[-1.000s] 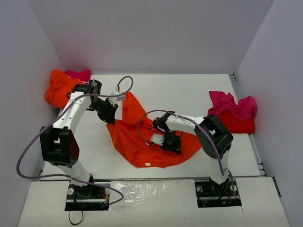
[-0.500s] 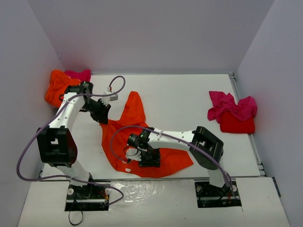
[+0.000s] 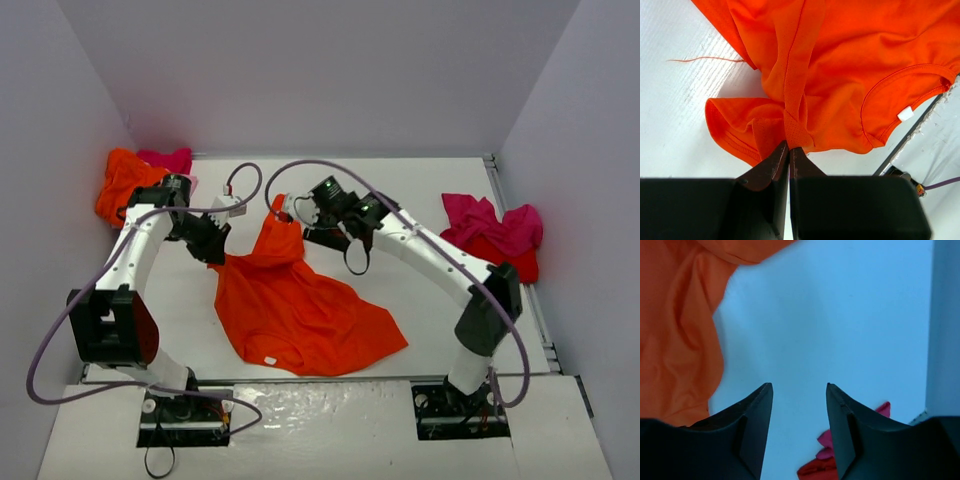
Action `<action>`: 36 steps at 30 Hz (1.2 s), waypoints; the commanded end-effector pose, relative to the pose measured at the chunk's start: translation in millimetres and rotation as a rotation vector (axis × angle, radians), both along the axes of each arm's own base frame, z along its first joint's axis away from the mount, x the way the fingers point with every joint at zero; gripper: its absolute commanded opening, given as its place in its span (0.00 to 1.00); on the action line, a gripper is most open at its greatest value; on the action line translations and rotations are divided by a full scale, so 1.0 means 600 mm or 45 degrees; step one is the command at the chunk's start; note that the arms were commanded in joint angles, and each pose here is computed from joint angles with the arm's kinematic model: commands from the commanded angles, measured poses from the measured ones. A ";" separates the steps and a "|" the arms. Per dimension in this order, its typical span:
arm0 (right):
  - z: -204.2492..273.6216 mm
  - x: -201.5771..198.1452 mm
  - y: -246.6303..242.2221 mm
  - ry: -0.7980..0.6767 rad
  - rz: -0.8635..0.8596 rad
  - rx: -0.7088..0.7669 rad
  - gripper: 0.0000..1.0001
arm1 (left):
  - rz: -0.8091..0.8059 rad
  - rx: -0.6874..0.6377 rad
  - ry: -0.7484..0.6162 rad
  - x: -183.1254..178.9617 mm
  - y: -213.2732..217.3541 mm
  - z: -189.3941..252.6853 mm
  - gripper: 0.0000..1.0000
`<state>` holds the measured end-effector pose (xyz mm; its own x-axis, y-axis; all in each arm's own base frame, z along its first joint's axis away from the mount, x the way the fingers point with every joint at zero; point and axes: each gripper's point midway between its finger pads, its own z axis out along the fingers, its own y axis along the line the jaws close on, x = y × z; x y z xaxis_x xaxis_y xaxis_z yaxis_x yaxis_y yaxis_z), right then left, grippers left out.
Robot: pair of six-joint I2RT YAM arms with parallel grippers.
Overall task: Fold and stack the t-shirts
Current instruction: Flatten the tshirt out
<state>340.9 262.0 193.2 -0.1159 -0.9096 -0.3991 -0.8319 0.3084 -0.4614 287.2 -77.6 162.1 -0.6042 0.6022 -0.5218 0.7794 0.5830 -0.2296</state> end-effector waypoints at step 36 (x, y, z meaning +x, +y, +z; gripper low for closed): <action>-0.152 -0.085 0.324 0.280 0.515 0.162 0.33 | 0.055 -0.209 -0.229 -0.064 -0.033 0.102 0.00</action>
<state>279.2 427.8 83.9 0.0947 -0.8966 -0.4327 -0.9805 -0.0088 -0.1963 263.4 -73.5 188.6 -0.5820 0.5283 -0.6182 0.7494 0.6436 -0.1555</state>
